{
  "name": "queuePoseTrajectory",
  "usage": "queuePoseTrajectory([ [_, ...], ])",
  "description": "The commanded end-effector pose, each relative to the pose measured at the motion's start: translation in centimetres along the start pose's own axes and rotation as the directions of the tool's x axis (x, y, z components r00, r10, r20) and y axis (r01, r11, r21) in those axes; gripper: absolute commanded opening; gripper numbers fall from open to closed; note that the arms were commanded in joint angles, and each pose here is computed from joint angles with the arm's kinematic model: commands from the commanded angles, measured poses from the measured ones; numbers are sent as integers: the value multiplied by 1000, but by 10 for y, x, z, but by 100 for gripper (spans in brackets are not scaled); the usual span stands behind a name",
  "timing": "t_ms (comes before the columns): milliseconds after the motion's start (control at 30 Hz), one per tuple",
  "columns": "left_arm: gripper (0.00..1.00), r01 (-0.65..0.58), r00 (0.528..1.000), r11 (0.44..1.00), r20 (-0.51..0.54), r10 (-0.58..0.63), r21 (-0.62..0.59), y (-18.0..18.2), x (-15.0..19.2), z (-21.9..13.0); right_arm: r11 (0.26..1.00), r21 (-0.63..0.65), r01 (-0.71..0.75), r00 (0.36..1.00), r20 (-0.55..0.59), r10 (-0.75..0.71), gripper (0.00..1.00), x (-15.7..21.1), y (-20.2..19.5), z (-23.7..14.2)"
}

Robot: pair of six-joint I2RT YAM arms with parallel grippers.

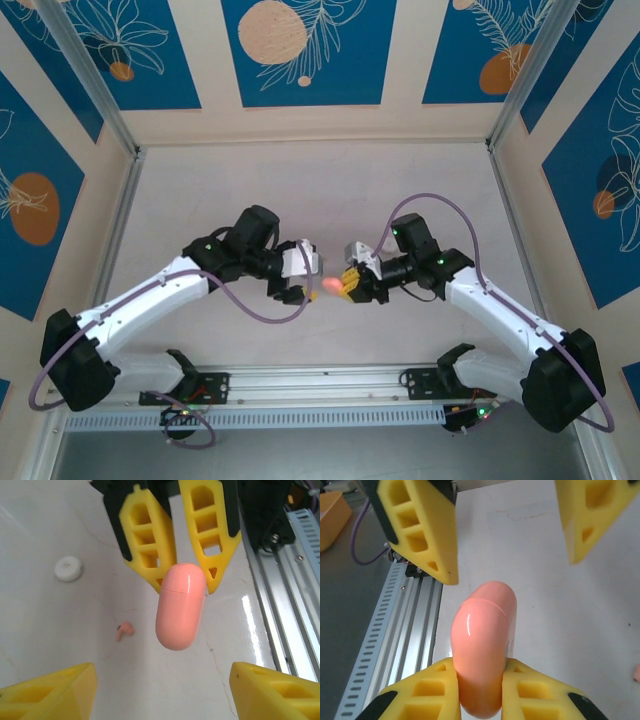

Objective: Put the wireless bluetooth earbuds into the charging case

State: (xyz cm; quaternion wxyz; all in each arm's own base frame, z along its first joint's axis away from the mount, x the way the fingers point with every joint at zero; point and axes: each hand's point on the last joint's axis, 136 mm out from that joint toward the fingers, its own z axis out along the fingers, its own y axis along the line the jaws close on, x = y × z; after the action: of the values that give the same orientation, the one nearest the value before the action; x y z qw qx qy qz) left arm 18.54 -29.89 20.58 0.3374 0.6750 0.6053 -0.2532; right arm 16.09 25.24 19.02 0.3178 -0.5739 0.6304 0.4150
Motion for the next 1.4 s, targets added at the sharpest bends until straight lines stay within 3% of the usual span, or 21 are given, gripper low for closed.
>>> queuePoseTrajectory([
  [0,67,-49,999,993,8,48,104,-15,-4,-5,994,-37,100,995,-6,-100,17,-8,6,-1],
  [300,62,-74,996,986,62,66,147,-20,-15,-4,988,-72,139,990,-12,-140,17,-12,8,10],
  [433,51,-74,996,983,69,63,169,-23,-15,-2,986,-72,151,988,-10,-152,17,-14,6,14],
  [767,41,-32,999,980,48,23,196,-21,-12,5,983,-79,166,986,0,-167,17,-20,4,20],
  [1067,26,-17,999,982,39,10,189,-21,-10,6,982,-55,182,983,1,-183,18,-21,2,19],
  [1233,23,1,995,993,98,-13,122,-12,-13,6,982,67,177,984,27,-179,33,-18,-10,9],
  [1367,23,29,969,998,244,-42,57,-2,-21,4,968,203,146,978,115,-171,49,-19,-21,-9],
])
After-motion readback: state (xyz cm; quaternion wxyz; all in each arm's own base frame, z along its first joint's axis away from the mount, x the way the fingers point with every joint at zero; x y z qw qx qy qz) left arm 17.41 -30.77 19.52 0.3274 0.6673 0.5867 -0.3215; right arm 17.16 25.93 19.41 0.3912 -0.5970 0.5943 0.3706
